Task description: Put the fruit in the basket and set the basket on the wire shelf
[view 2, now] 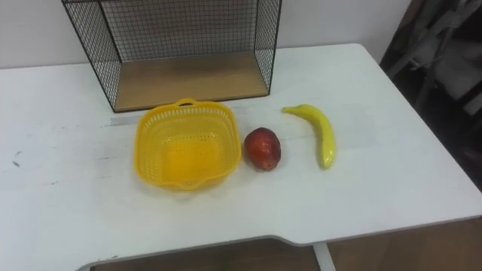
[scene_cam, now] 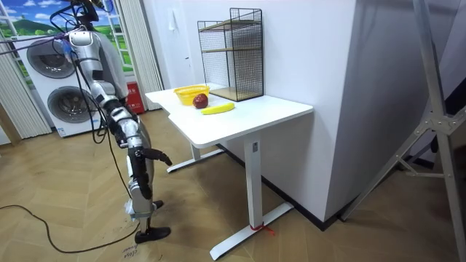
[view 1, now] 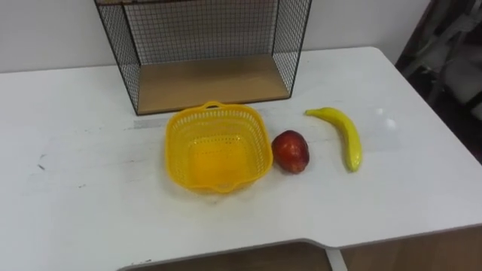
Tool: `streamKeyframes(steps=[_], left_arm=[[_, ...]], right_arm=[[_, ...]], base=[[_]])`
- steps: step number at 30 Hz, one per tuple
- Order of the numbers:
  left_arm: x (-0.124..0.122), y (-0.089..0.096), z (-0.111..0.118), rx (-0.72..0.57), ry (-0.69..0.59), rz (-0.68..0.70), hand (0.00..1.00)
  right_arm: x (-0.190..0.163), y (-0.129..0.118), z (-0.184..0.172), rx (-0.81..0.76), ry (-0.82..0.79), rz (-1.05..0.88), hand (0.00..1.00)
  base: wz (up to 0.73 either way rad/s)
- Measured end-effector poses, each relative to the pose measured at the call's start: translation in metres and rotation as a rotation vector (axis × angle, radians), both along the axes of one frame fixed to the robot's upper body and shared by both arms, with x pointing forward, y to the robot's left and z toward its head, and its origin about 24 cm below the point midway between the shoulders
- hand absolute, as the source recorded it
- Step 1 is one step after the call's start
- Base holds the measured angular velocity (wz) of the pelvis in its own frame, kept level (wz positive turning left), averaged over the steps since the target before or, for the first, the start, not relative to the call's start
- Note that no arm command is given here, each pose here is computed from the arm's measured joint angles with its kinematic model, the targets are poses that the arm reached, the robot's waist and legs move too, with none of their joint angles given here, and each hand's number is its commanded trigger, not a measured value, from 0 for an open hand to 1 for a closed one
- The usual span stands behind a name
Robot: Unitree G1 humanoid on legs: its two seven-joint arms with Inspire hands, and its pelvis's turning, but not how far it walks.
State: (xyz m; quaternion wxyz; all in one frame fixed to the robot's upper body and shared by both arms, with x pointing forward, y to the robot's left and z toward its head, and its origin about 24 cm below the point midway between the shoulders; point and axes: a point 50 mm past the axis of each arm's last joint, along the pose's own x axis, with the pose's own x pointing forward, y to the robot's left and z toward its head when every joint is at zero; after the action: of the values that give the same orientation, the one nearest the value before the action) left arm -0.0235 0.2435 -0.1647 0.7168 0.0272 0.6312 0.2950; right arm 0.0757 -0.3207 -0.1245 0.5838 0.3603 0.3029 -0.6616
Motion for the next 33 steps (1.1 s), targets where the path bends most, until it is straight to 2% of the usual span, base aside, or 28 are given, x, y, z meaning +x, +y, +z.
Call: streamKeyframes(steps=[6, 10, 13, 17, 22, 26, 28, 33], left_arm=[[0.005, 0.002, 0.001, 0.013, -0.008, -0.046, 0.00], [0.012, 0.003, 0.002, 0.020, -0.025, -0.077, 0.00], [0.013, 0.003, 0.002, 0.032, -0.020, -0.095, 0.00], [0.010, 0.003, 0.002, 0.031, -0.007, -0.099, 0.00], [0.012, 0.002, 0.001, 0.029, -0.012, -0.115, 0.00], [0.012, -0.001, 0.001, 0.021, -0.008, -0.145, 0.00], [0.014, -0.001, 0.001, 0.024, -0.008, -0.174, 0.00], [0.013, 0.002, 0.002, 0.033, 0.011, -0.236, 0.00]], right_arm=[[0.039, -0.031, 0.049, -0.230, -0.045, -0.048, 0.00], [0.077, -0.039, 0.105, -0.461, -0.144, -0.001, 0.00], [0.087, -0.041, 0.132, -0.595, -0.181, 0.001, 0.00], [0.094, -0.037, 0.153, -0.737, -0.177, 0.048, 0.00], [0.114, -0.025, 0.189, -0.947, -0.248, 0.175, 0.00], [0.130, -0.006, 0.200, -1.045, -0.294, 0.318, 0.00], [0.140, 0.008, 0.214, -1.101, -0.376, 0.416, 0.00], [0.151, 0.020, 0.224, -1.165, -0.453, 0.597, 0.00]], base=[[-0.04], [-0.04], [0.01], [-0.01], [-0.02], [-0.04], [-0.08], [0.02]])
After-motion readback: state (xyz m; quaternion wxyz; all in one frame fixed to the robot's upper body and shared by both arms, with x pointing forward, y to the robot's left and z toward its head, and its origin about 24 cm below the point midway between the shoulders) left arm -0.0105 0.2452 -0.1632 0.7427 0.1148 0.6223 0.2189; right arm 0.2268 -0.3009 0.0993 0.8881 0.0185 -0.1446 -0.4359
